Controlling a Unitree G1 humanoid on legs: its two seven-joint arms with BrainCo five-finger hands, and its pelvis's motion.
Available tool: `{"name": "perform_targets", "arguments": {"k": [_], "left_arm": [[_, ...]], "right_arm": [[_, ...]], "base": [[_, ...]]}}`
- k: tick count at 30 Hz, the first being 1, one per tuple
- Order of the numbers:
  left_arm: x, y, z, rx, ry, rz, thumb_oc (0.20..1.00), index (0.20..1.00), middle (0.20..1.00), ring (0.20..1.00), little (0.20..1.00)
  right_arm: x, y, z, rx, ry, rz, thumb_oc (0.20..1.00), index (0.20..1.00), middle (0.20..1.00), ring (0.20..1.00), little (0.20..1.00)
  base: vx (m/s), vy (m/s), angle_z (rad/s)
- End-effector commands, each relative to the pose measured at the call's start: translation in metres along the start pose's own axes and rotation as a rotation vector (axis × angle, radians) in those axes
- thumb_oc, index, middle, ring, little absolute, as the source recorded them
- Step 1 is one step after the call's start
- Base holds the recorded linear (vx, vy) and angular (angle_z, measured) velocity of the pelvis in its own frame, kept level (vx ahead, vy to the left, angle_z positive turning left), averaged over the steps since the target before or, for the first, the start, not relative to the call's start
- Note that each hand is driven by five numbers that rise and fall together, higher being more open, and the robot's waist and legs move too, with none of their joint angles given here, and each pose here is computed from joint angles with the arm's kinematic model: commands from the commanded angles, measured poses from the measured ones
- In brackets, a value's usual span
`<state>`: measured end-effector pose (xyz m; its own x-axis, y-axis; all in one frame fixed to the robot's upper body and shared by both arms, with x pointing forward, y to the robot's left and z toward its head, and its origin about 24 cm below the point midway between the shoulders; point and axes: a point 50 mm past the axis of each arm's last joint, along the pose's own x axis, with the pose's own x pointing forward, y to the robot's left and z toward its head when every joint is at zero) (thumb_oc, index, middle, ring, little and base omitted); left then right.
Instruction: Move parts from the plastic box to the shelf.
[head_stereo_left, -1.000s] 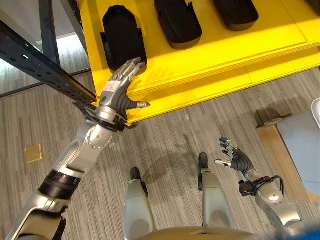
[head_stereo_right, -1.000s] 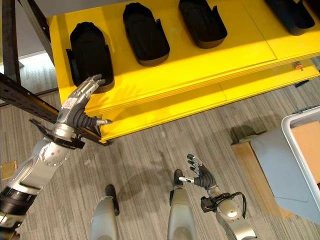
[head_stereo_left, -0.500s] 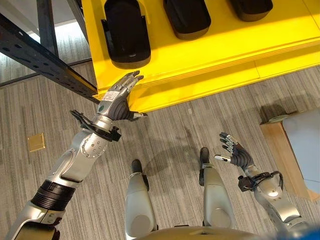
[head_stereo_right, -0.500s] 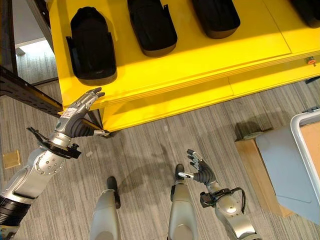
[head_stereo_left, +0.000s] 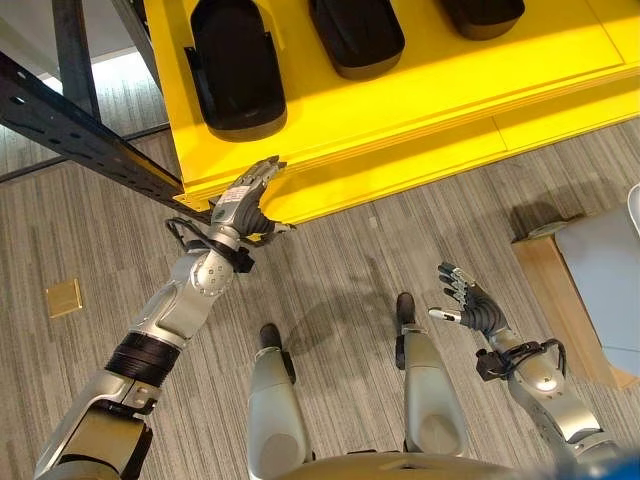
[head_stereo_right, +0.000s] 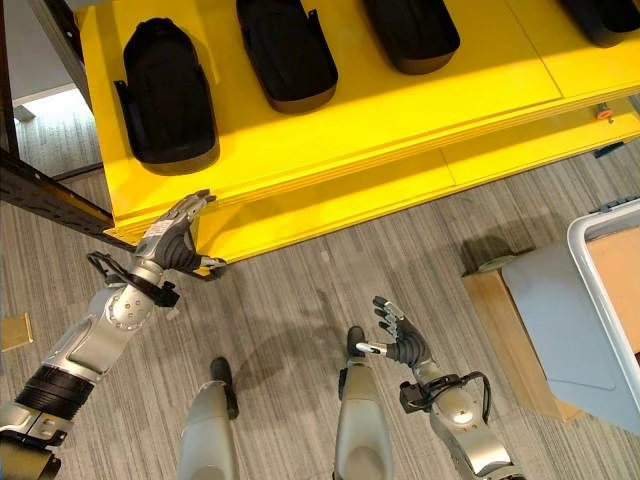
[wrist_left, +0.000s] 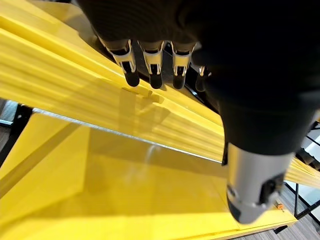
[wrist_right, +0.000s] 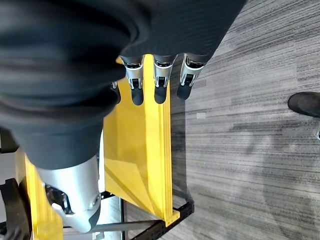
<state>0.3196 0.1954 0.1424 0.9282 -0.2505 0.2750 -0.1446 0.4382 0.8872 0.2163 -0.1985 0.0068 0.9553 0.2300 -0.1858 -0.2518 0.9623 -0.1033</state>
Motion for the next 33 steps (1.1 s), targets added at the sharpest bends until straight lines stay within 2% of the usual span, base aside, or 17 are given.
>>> {"name": "perform_targets", "arguments": {"k": [1, 11, 33], "left_arm": [[0.004, 0.007, 0.005, 0.036, -0.035, 0.061, 1.000, 1.000, 1.000, 1.000, 1.000], [0.021, 0.005, 0.000, 0.038, 0.018, 0.081, 1.000, 1.000, 1.000, 1.000, 1.000], [0.022, 0.011, -0.026, 0.066, 0.142, 0.088, 1.000, 1.000, 1.000, 1.000, 1.000]], "right_arm": [[0.000, -0.001, 0.013, 0.002, -0.075, -0.008, 1.000, 1.000, 1.000, 1.000, 1.000], [-0.002, -0.001, 0.008, 0.012, -0.056, -0.016, 1.000, 1.000, 1.000, 1.000, 1.000], [-0.006, -0.002, 0.002, 0.009, -0.022, -0.001, 1.000, 1.000, 1.000, 1.000, 1.000]], "base": [[0.02, 0.002, -0.06], [0.01, 0.001, -0.03], [0.00, 0.002, -0.01]]}}
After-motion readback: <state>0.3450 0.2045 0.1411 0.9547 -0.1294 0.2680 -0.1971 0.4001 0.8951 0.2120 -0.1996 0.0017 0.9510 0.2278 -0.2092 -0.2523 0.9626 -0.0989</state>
